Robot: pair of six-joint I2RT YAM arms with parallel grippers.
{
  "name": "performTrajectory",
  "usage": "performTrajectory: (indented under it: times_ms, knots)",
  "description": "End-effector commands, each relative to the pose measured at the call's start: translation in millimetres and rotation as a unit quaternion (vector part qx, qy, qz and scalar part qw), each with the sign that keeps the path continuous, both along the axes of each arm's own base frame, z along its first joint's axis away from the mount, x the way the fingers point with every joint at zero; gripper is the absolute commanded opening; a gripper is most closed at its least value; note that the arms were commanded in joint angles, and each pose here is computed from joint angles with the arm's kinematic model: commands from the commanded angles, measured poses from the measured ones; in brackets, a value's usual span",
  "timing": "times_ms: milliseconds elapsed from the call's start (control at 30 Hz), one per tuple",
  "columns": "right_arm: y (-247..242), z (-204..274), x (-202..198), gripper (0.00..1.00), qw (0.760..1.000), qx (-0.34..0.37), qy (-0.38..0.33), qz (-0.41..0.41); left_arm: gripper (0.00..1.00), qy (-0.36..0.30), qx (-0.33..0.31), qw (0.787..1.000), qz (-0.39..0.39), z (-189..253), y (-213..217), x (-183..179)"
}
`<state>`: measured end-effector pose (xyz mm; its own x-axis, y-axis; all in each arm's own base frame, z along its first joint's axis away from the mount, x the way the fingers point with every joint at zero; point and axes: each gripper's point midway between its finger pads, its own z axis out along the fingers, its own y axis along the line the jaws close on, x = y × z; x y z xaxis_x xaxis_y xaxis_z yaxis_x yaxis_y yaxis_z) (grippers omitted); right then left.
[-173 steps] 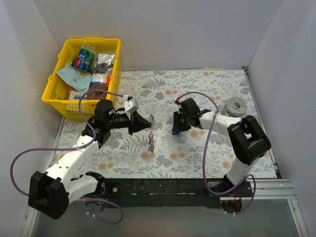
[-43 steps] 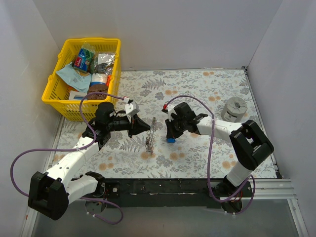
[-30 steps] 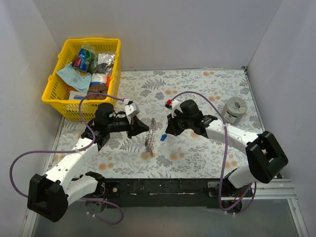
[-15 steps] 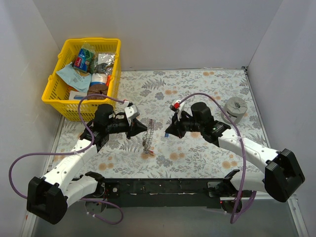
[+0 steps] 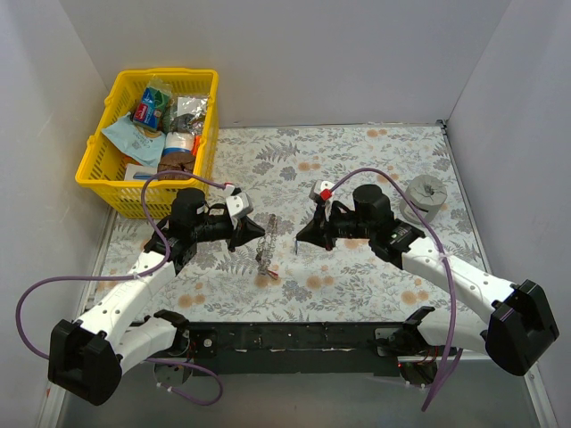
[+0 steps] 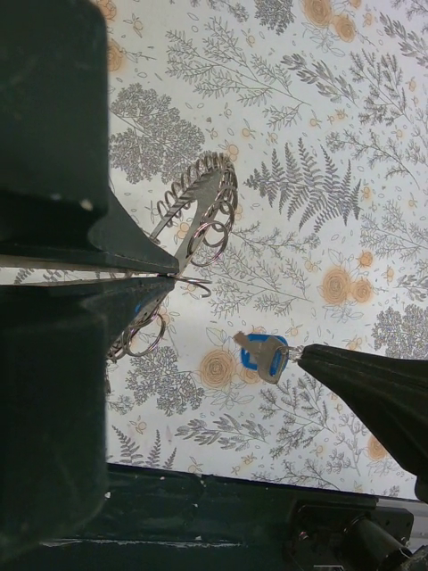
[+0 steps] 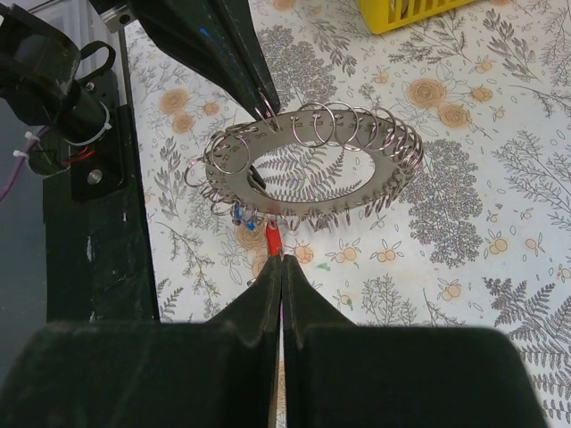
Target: Put the keys on the keyring
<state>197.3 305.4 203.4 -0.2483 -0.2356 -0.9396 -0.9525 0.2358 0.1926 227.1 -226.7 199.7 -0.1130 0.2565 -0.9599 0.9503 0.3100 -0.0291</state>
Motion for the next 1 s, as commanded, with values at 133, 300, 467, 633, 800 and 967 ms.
performTrajectory:
  times_ms: [133,300,467,633,800,967]
  knots:
    - [12.9,37.6,1.0,0.01,0.998,0.038,-0.036,0.03,0.0,-0.055,-0.025,0.997,-0.037,27.5,-4.5,-6.6]
    - [19.2,41.4,6.2,0.01,0.998,0.045,-0.031,0.028,0.0,-0.051,-0.029,0.997,-0.042,27.1,-6.8,-6.0]
    - [29.4,51.7,8.6,0.01,0.997,0.05,-0.04,0.032,0.0,-0.048,-0.029,0.997,-0.045,23.1,-7.2,-6.4]
    - [40.9,50.5,4.4,0.01,0.997,0.042,-0.04,0.047,0.0,-0.046,-0.029,0.997,-0.046,20.1,-7.5,-6.8]
    - [48.5,51.9,-1.0,0.01,0.997,0.036,-0.045,0.059,0.0,-0.043,-0.028,0.997,-0.049,17.4,-8.2,-6.8]
    - [53.2,53.6,-1.6,0.01,0.997,0.032,-0.046,0.061,0.0,-0.04,-0.027,0.998,-0.051,15.1,-8.5,-7.3]
